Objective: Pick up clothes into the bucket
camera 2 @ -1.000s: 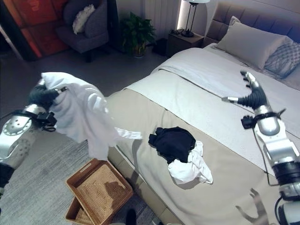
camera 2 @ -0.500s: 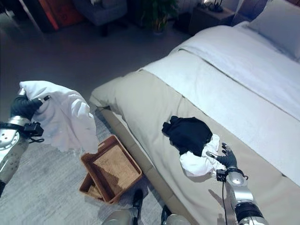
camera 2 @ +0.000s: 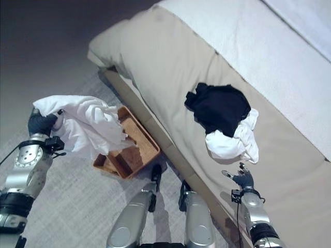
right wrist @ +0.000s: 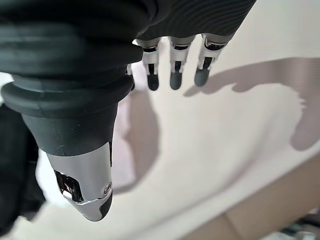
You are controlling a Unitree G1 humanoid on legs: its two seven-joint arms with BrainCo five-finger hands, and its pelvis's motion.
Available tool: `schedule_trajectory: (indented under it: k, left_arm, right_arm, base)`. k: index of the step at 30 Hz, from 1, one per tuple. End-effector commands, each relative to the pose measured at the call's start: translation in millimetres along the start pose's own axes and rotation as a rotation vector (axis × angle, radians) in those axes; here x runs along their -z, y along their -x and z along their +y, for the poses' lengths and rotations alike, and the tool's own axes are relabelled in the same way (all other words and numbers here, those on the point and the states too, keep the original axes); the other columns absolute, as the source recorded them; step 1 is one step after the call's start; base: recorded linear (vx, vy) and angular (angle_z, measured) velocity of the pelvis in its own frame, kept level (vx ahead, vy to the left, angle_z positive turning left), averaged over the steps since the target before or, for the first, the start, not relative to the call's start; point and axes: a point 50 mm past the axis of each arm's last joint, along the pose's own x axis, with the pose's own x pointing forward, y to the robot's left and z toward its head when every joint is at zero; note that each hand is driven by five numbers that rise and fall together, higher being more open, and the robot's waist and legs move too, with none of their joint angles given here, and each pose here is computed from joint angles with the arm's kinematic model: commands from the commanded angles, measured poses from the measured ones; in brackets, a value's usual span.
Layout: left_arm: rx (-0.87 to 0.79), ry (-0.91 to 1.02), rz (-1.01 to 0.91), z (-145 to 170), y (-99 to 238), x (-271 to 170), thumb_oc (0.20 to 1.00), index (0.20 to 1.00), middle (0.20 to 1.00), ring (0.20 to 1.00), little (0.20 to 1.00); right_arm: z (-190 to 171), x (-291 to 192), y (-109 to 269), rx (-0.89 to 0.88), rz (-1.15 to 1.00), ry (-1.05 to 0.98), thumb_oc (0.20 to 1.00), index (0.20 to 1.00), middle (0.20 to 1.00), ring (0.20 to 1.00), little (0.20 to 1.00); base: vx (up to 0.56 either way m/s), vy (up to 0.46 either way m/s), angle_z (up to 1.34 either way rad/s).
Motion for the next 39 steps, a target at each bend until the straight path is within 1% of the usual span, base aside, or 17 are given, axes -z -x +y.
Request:
schedule_trajectory:
  k: [1,8,11,15,17,21,22,23,26,29,34,36,39]
  left_arm:
    - [-0.031,-0.067,-0.205,-1.1,-15.6,-43.1,0.2,0.2,0.2,0.2,0.2]
    - [-0.046,-0.141,-0.148,-9.6,-28.8,-35.0,0.2,0.2,0.2,0.2,0.2]
    - [-0.054,-0.173,-0.164,-15.7,-36.8,-42.0,0.2,0.2,0.2,0.2,0.2]
    - [-0.066,-0.139,-0.169,-22.2,-41.6,-45.0,0.2,0.2,0.2,0.2,0.2]
    - [-0.078,-0.12,-0.186,-27.9,-45.3,-50.8,0.2,0.2,0.2,0.2,0.2]
    - [-0.089,-0.111,-0.184,-32.1,-50.8,-54.5,0.2,0.2,0.2,0.2,0.2]
    - [-0.089,-0.109,-0.194,-32.9,-52.0,-57.9,0.313,0.313,0.313,0.313,0.313]
    - [-0.089,-0.094,-0.19,-36.1,-54.3,-59.0,1.0,1.0,1.0,1.0,1.0]
    - [-0.089,-0.1,-0.196,-39.9,-58.5,-64.3,1.0,1.0,1.0,1.0,1.0]
    - [-0.079,-0.053,-0.197,-47.2,-59.3,-65.1,1.0,1.0,1.0,1.0,1.0]
    - [-0.062,-0.024,-0.199,-50.4,-57.7,-64.1,1.0,1.0,1.0,1.0,1.0]
    - [-0.076,-0.035,-0.19,-49.6,-56.8,-60.7,1.0,1.0,1.0,1.0,1.0]
    - [-0.145,-0.145,-0.144,-44.5,-59.9,-52.0,1.0,1.0,1.0,1.0,1.0]
  right_arm:
    - [-10.3,-6.5,1.3,0.045,-0.063,0.026,1.0,1.0,1.0,1.0,1.0]
    - [-2.9,-26.0,-2.1,0.036,-0.143,0.009,1.0,1.0,1.0,1.0,1.0]
    - [0.3,-50.9,-3.0,0.027,-0.245,-0.004,1.0,1.0,1.0,1.0,1.0]
    - [3.4,-68.8,-2.4,0.018,-0.318,-0.026,1.0,1.0,1.0,1.0,1.0]
    - [6.2,-86.3,-0.1,0.011,-0.394,-0.046,1.0,1.0,1.0,1.0,1.0]
    - [8.2,-101.0,1.7,0.008,-0.453,-0.066,1.0,1.0,1.0,1.0,1.0]
    - [7.7,-103.9,1.8,0.012,-0.463,-0.065,1.0,1.0,1.0,1.0,1.0]
    - [8.3,-108.1,1.8,0.016,-0.477,-0.069,1.0,1.0,1.0,1.0,1.0]
    - [7.7,-115.6,1.7,0.022,-0.502,-0.061,1.0,1.0,1.0,1.0,1.0]
    - [8.3,-120.0,1.2,0.027,-0.515,-0.063,1.0,1.0,1.0,1.0,1.0]
    - [7.7,-124.2,0.3,0.029,-0.526,-0.057,1.0,1.0,1.0,1.0,1.0]
    - [7.9,-125.5,0.1,0.034,-0.53,-0.063,1.0,1.0,1.0,1.0,1.0]
    - [7.7,-132.7,-0.5,0.056,-0.546,-0.093,1.0,1.0,1.0,1.0,1.0]
  base:
    - [-0.09,0.002,0.06]
    - [-0.04,-0.013,0.11]
    - [-0.06,-0.013,0.1]
    - [-0.05,0.01,0.06]
    - [-0.04,0.024,-0.05]
    - [-0.03,0.024,-0.12]
    - [-0.01,0.038,-0.03]
    - [-0.01,0.023,-0.06]
    - [0.0,0.019,-0.15]
    - [0.0,0.012,-0.05]
    - [0.0,0.004,-0.02]
    - [0.0,0.005,-0.07]
    - [0.0,-0.009,-0.05]
